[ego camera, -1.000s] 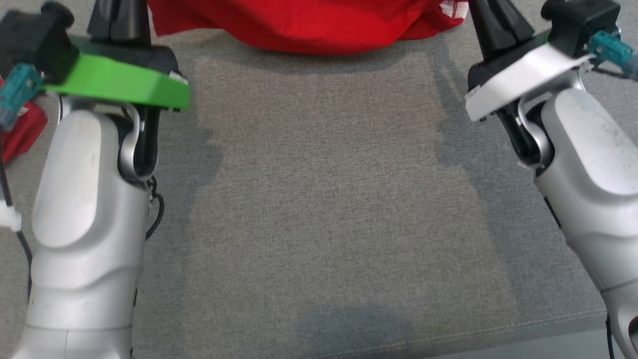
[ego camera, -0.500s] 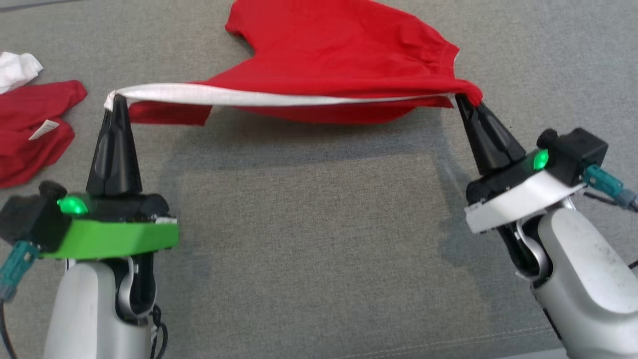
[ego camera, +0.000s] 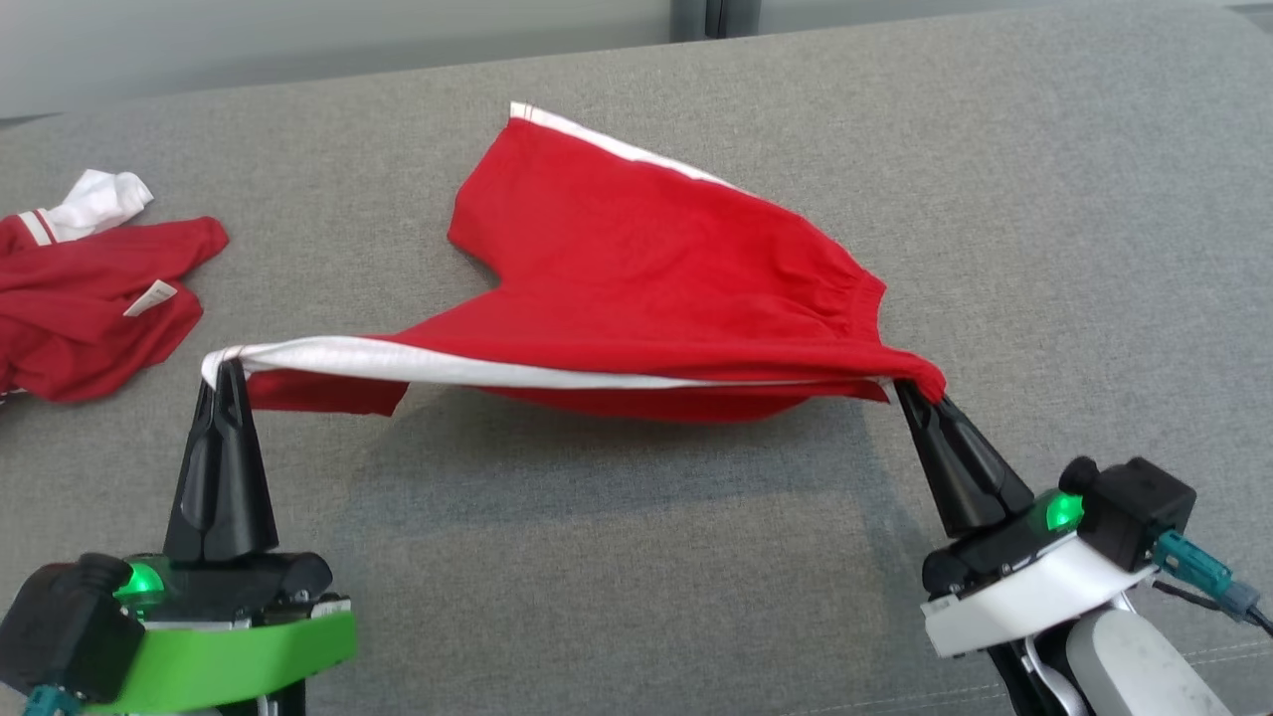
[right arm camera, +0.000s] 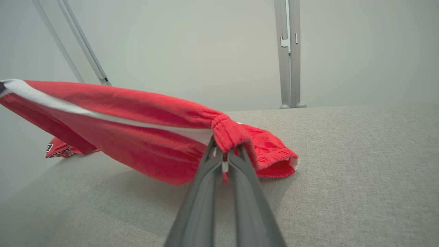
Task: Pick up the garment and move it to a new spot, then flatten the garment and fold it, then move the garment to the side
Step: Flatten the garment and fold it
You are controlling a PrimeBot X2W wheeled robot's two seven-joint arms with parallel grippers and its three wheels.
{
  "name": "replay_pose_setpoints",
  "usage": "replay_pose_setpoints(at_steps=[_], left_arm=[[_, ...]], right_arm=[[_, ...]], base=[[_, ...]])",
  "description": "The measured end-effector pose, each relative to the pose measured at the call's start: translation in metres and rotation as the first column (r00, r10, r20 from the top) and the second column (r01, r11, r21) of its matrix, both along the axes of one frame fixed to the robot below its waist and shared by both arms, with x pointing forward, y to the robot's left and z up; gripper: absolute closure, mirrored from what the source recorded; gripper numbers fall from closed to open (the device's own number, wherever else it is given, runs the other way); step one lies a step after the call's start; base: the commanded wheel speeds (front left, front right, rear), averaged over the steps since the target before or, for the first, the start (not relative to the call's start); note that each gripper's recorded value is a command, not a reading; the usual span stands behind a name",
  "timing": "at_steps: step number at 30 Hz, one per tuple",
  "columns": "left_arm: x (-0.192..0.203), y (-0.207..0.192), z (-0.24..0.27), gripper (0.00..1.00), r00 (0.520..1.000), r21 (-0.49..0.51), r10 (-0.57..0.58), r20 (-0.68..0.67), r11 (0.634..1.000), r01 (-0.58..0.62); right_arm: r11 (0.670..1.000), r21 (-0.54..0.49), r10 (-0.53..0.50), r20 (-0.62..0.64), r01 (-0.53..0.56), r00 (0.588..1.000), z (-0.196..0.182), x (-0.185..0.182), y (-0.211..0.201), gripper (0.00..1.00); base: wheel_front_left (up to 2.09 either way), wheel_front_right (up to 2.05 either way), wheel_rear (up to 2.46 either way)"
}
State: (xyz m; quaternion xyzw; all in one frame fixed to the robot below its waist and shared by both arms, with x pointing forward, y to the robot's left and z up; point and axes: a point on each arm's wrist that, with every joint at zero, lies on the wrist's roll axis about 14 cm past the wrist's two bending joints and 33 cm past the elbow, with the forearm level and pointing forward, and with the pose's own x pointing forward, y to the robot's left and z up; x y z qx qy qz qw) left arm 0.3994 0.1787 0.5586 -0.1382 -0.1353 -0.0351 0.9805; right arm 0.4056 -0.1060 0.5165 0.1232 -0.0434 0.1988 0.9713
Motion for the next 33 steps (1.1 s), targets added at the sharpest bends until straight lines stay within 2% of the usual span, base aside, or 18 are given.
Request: replay_pose_setpoints(at_steps=[8,16,23,33], left_arm=[[-0.029,-0.002,0.01,1.0,1.0,-0.011,0.019,0.009,1.0,-0.019],[-0.025,-0.011,-0.009,1.0,0.999,-0.027,-0.009,-0.049,1.0,0.008],[0.003,-0.025,-0.018,1.0,0.996,-0.003,-0.066,-0.059,0.998,0.066],[0.065,-0.05,-0.031,1.0,0.984,0.079,-0.151,-0.1,0.984,0.159]], right_arm=[[1.0,0.013,0.002,-0.02,-0.002,1.0,0.0,-0.036,0.0,1.0],[1.0,0.022,0.004,-0.041,-0.004,0.999,-0.005,-0.043,0.002,1.0],[0.999,0.03,-0.023,-0.056,0.025,0.998,-0.01,-0.027,-0.001,1.0],[0.992,0.061,-0.101,-0.109,0.108,0.989,-0.025,-0.002,-0.008,1.0]], base=[[0.0,0.0,0.0],[0.0,0.0,0.0],[0.0,0.0,0.0],[0.0,0.0,0.0]])
